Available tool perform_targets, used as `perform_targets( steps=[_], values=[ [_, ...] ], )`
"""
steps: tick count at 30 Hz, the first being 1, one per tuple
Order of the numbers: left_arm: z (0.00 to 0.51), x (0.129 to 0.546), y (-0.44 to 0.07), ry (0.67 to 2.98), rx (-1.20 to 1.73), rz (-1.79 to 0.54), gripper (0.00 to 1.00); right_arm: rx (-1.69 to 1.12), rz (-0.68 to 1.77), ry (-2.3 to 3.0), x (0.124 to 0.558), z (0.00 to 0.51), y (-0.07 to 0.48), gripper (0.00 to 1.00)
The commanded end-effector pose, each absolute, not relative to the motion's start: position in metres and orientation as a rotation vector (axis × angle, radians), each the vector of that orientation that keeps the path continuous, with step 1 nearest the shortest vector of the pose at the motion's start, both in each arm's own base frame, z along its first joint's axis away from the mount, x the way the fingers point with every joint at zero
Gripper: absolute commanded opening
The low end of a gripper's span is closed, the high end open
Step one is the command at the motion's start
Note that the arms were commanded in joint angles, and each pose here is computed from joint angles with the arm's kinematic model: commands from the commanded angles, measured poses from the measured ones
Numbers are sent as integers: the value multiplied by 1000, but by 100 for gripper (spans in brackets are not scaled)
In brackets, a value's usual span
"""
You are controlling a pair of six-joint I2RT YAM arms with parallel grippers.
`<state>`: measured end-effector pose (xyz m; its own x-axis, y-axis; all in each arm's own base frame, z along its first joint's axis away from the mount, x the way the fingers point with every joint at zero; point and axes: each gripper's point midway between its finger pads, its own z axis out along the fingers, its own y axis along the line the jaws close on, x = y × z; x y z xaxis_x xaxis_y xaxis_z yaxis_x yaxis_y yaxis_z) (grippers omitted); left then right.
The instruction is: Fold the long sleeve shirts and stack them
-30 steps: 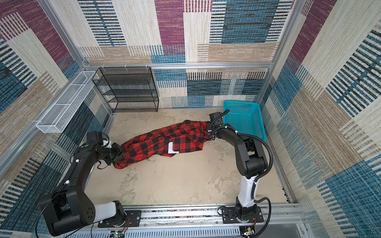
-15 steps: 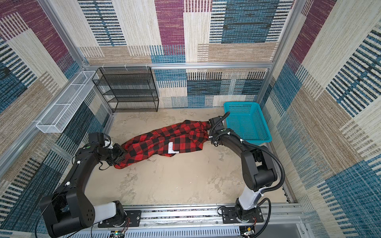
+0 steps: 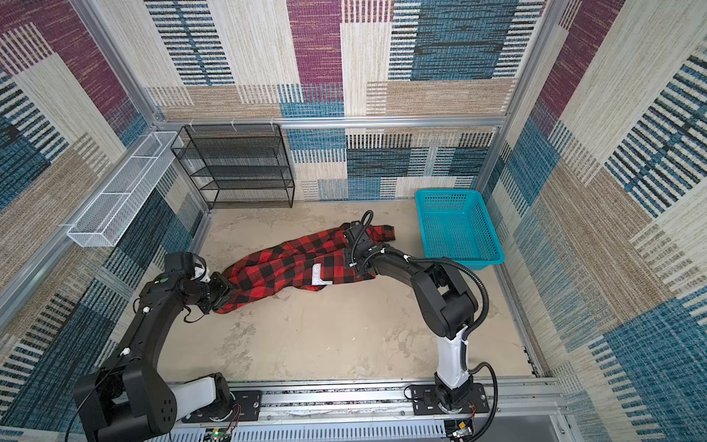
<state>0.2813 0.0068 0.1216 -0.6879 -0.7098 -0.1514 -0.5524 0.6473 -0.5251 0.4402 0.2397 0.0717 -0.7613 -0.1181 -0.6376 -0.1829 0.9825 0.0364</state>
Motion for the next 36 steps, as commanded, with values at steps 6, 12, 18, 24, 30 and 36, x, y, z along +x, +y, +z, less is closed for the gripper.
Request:
perform_targets(
  steps=[6, 12, 18, 24, 30, 36],
  values=[
    [121, 268, 5, 2546, -1033, -626, 43, -105, 31, 2336, 466, 83, 232, 33],
    [116, 261, 4, 2558, -1070, -616, 43, -71, 18, 2292, 443, 120, 210, 12],
    [116, 262, 4, 2554, -1080, -622, 42, -55, 43, 2287, 395, 150, 180, 9],
    [113, 254, 4, 2572, -1115, -609, 42, 44, 105, 2316, 339, 167, 148, 9],
    [101, 247, 8, 2625, -1146, -559, 43, 157, 175, 2268, 301, 198, 120, 10],
    [106, 239, 2, 2641, -1157, -583, 45, 138, 246, 2272, 290, 209, 121, 11]
  ],
)
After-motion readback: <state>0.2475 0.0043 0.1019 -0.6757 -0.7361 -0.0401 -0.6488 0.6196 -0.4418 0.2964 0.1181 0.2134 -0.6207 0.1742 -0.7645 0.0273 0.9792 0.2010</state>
